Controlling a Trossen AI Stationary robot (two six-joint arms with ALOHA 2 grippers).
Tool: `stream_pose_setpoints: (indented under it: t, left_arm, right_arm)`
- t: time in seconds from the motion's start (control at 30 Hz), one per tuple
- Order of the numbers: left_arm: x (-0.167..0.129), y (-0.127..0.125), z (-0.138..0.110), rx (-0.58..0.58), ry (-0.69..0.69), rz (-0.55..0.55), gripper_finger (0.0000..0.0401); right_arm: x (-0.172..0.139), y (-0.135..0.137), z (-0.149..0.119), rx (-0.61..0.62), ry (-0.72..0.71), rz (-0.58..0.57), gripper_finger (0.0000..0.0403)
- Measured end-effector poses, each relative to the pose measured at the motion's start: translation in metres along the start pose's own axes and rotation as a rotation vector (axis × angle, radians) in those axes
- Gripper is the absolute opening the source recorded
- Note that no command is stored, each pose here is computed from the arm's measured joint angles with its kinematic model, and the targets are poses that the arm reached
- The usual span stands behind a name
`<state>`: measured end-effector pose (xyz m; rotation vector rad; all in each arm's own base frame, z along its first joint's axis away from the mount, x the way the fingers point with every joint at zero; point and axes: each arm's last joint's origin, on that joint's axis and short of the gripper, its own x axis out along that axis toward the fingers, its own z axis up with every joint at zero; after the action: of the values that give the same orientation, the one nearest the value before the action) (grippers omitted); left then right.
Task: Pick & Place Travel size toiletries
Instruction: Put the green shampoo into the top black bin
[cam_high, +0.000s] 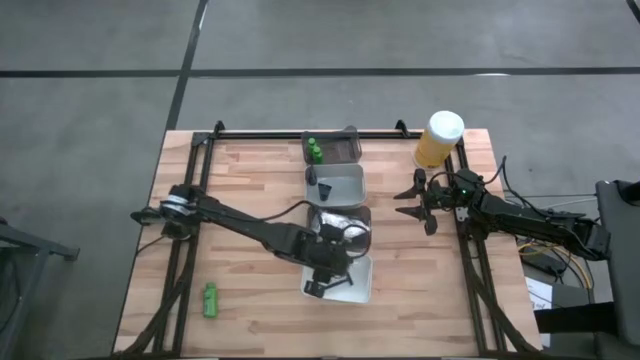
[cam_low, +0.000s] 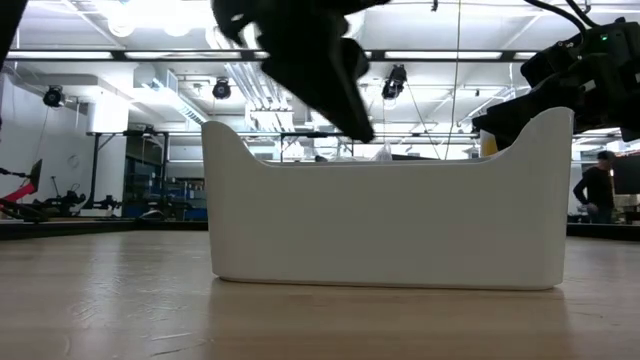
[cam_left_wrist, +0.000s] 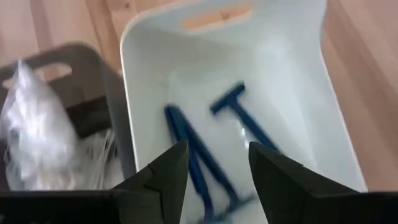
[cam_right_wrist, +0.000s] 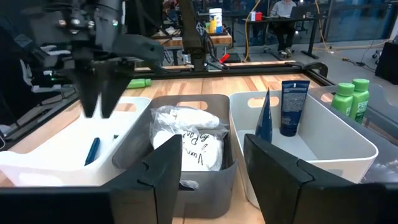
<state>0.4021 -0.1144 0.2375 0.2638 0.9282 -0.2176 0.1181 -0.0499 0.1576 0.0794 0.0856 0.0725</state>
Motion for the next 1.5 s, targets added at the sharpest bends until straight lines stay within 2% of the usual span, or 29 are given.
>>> stream_pose_setpoints:
  t: [0.23, 0.53, 0.77, 0.93, 1.3, 1.5]
  left_arm:
    - [-0.030, -0.007, -0.033, 0.029, -0.040, -0.007, 0.0174]
    - [-0.066, -0.021, -0.096, 0.059, -0.082, -0.033, 0.0174]
    - [-0.079, -0.031, -0.150, 0.092, -0.045, -0.058, 0.0174]
    - [-0.083, -0.040, -0.179, 0.127, -0.030, -0.082, 0.0174]
    - [-0.091, -0.088, -0.221, 0.339, -0.040, -0.211, 0.0174]
    - [-0.104, -0.112, -0.223, 0.433, -0.141, -0.140, 0.0174]
  right_arm:
    - [0.000, 0.000, 0.000, 0.000, 0.000, 0.000, 0.0146]
    - [0.000, 0.000, 0.000, 0.000, 0.000, -0.001, 0.0120]
    - [0.000, 0.000, 0.000, 0.000, 0.000, 0.000, 0.0100]
    - [0.000, 0.000, 0.000, 0.000, 0.000, -0.001, 0.0082]
    - [0.000, 0.000, 0.000, 0.000, 0.000, -0.001, 0.0049]
    - [0.000, 0.000, 0.000, 0.000, 0.000, -0.001, 0.0045]
